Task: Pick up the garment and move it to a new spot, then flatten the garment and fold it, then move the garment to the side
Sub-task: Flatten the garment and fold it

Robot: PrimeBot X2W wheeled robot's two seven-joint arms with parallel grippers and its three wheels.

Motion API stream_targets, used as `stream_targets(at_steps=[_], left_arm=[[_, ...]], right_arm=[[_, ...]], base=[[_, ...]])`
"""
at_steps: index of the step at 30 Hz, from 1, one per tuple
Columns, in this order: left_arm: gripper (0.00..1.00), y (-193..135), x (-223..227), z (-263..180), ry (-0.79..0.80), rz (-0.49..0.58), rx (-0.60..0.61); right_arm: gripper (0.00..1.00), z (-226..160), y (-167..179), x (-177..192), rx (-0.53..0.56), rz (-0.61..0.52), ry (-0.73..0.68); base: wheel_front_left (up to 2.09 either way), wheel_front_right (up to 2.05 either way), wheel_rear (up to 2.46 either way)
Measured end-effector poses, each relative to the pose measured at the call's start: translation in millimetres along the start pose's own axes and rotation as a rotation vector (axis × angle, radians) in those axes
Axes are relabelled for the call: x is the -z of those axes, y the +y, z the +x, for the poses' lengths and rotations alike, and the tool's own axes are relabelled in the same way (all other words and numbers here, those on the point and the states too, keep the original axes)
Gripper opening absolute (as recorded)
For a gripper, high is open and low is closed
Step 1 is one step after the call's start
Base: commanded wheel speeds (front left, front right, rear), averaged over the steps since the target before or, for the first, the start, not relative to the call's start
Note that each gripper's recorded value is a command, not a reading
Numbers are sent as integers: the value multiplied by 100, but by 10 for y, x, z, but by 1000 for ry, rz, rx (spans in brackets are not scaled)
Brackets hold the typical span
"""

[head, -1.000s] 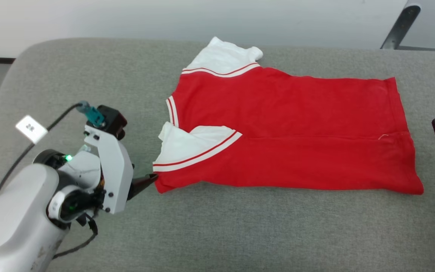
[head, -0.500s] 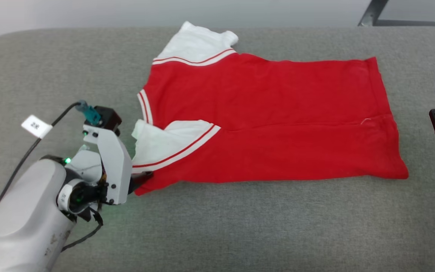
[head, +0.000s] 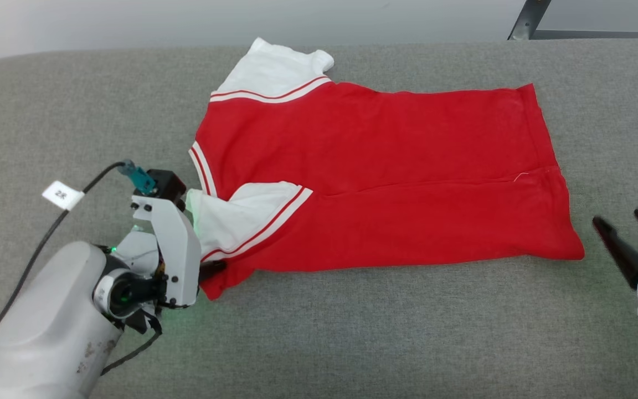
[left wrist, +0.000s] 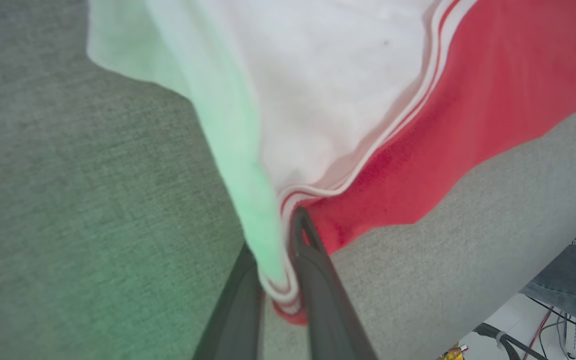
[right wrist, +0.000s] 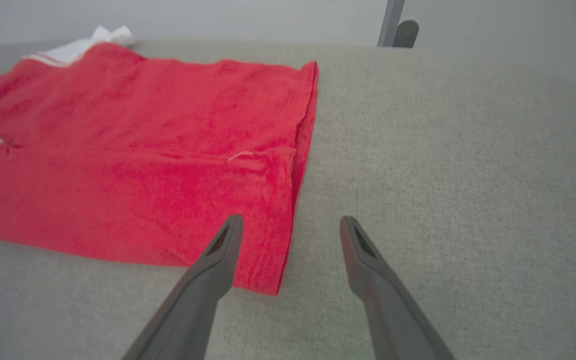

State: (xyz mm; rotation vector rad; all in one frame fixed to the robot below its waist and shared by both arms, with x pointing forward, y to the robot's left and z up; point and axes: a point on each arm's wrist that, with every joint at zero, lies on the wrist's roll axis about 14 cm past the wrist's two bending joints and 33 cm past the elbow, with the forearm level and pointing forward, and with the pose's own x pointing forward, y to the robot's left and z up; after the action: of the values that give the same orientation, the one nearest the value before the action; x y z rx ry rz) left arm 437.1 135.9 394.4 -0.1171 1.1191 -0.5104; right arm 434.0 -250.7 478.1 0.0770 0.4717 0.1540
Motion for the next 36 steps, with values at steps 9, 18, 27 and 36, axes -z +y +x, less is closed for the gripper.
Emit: stream_targets(at_steps=[9,18,27,36], left_arm=[[0,-10,12,28,-13,-1,9],[0,-8,-36,90,-25,14,17],[0,-10,-45,62,-59,5,20],[0,-55,54,-132,-131,-7,24]], right_arm=[[100,59,82,385,-38,-153,322],[100,386,27,604,-28,-123,480],[0,443,46,720,-46,-88,516],[0,218,83,736,-63,-56,483]], base=[[0,0,0],[0,0,0],[0,0,0],[0,0,0]])
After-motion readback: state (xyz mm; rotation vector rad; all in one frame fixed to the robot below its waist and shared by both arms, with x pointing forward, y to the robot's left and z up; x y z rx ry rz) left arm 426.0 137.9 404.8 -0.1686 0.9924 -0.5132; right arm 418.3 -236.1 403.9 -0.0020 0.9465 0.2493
